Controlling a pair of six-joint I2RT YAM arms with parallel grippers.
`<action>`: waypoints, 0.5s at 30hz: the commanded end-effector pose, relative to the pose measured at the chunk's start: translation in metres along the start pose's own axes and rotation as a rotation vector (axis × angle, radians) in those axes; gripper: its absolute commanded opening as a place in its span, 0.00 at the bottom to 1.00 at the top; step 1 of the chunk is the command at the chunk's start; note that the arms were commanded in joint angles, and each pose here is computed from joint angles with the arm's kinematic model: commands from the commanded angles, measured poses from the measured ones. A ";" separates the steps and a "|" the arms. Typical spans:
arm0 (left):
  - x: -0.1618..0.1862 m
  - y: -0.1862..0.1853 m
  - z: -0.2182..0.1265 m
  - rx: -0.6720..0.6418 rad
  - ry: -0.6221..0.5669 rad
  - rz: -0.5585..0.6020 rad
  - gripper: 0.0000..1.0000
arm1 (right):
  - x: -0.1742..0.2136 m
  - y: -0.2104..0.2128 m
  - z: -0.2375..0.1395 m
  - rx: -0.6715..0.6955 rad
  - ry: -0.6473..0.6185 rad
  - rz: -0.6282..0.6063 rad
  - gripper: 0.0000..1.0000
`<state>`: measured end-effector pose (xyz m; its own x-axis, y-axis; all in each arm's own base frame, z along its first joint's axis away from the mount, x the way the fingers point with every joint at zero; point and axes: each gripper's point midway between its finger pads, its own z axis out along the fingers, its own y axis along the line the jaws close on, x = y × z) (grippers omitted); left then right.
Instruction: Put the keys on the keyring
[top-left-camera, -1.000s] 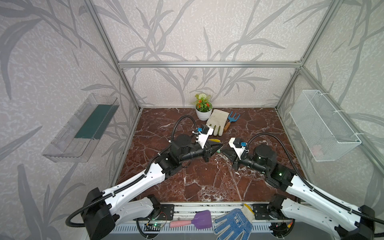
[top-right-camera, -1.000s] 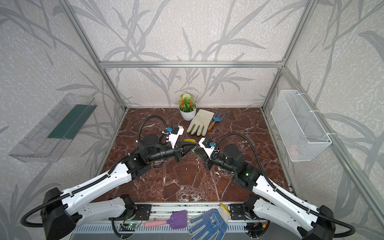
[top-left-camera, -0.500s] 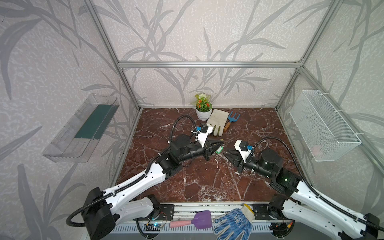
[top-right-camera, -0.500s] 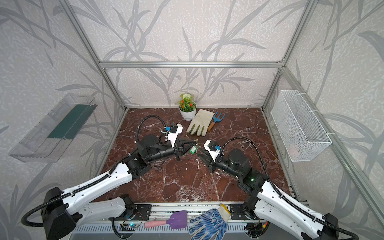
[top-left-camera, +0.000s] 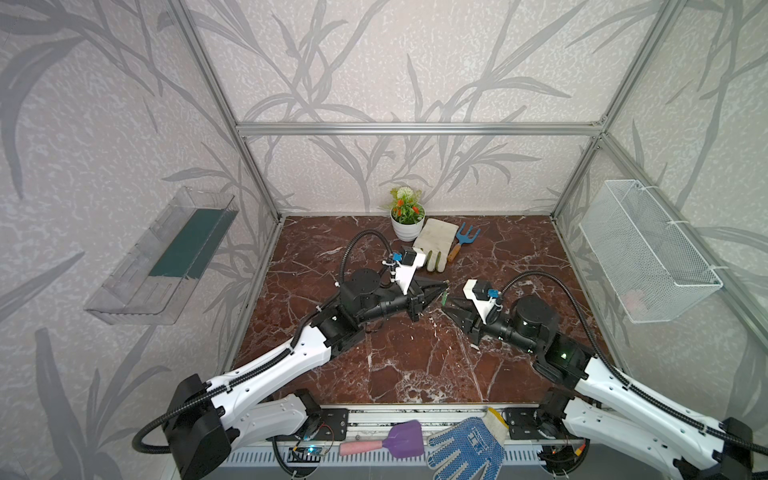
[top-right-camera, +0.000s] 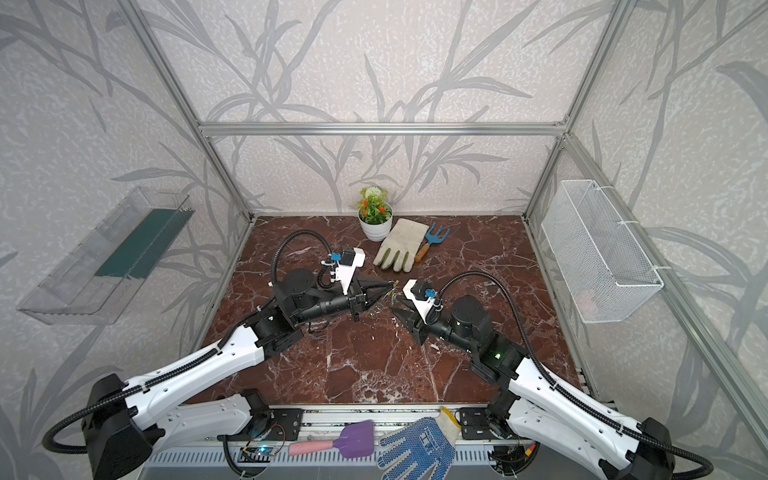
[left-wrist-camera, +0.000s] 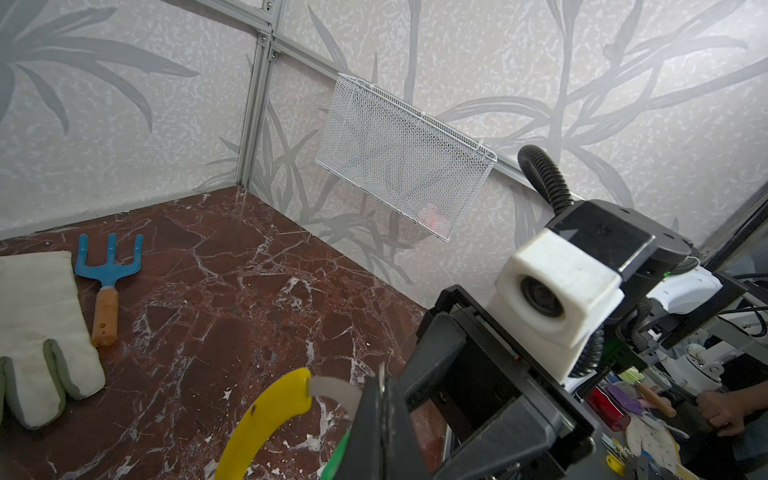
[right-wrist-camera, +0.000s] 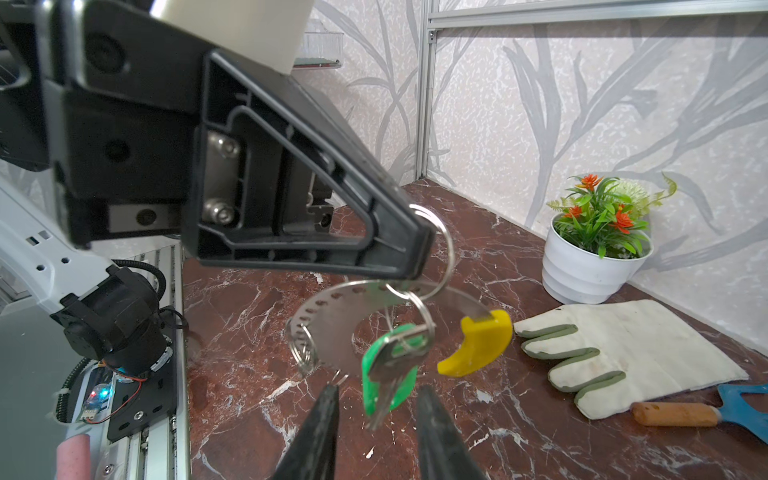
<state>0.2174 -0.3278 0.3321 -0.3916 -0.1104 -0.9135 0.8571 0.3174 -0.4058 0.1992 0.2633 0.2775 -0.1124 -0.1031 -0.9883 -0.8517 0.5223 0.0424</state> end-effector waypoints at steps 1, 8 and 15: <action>-0.008 -0.008 0.001 0.039 -0.029 0.011 0.00 | -0.019 0.000 0.001 -0.005 -0.061 -0.008 0.33; -0.008 -0.008 0.003 0.040 -0.027 0.000 0.00 | -0.021 -0.003 0.004 0.011 -0.076 -0.003 0.33; -0.007 -0.006 0.003 0.032 -0.021 0.001 0.00 | -0.023 -0.008 -0.005 0.051 -0.097 -0.028 0.02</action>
<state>0.2184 -0.3307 0.3274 -0.4127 -0.1048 -0.9048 0.8503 0.3118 -0.4240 0.2058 0.2636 0.2855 -0.0850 -0.0739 -0.9936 -0.8383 0.5443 0.0312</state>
